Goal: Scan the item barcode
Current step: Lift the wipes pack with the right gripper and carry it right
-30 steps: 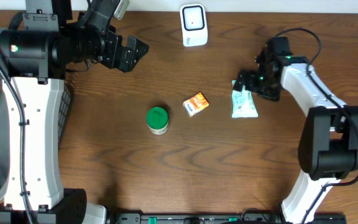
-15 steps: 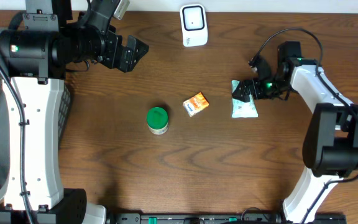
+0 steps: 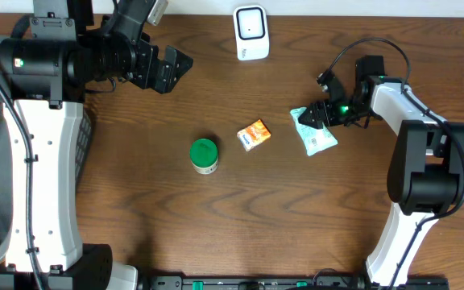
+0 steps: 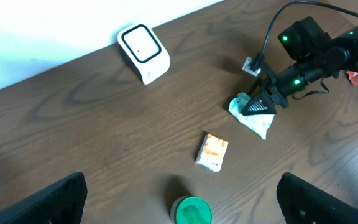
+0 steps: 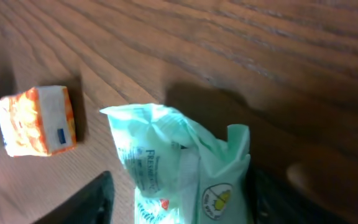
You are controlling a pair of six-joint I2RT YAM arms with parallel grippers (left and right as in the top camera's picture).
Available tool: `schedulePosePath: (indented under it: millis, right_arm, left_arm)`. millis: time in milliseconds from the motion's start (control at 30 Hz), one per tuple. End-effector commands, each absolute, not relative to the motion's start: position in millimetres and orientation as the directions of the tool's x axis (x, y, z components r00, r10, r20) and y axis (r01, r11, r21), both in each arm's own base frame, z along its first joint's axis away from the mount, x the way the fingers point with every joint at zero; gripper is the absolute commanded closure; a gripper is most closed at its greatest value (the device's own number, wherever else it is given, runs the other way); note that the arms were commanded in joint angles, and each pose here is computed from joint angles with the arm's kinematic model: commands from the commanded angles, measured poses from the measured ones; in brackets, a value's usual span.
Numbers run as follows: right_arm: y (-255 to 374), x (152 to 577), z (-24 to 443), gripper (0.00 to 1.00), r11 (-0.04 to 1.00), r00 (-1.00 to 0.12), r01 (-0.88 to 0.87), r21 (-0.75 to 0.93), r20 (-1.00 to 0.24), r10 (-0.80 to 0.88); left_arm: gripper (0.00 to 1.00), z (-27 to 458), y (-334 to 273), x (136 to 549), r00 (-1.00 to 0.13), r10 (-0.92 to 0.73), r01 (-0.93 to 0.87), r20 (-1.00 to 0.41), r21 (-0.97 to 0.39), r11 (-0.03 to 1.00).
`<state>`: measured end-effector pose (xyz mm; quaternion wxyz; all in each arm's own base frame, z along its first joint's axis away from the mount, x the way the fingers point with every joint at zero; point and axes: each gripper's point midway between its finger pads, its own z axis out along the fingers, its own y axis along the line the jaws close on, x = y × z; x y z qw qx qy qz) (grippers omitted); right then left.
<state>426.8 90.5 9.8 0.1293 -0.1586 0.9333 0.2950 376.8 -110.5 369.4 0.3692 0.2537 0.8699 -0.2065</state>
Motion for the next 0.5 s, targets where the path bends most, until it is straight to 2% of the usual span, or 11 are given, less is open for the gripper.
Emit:
schedulePosePath:
  millis: [0, 200, 333, 467]
  right_arm:
    - [77.4, 399.0, -46.7, 0.55, 0.832, -0.954, -0.298, 0.468, -0.176, -0.243]
    - [74.0, 402.3, -42.1, 0.99, 0.835, -0.958, -0.282, 0.473, -0.181, -0.221]
    - [73.0, 412.6, -23.5, 0.99, 0.835, -0.973, -0.213, 0.507, -0.182, -0.138]
    - [69.0, 427.7, 14.0, 0.99, 0.834, -0.985, -0.085, 0.545, -0.173, 0.012]
  left_arm:
    - [0.02, 365.4, -109.7, 377.8, -0.602, 0.298, 0.595, -0.741, -0.168, 0.786]
    - [0.02, 365.4, -109.7, 377.8, -0.602, 0.298, 0.595, -0.741, -0.168, 0.786]
    - [0.02, 365.4, -109.7, 377.8, -0.602, 0.298, 0.595, -0.741, -0.168, 0.786]
    - [0.02, 365.4, -109.7, 377.8, -0.602, 0.298, 0.595, -0.741, -0.168, 0.786]
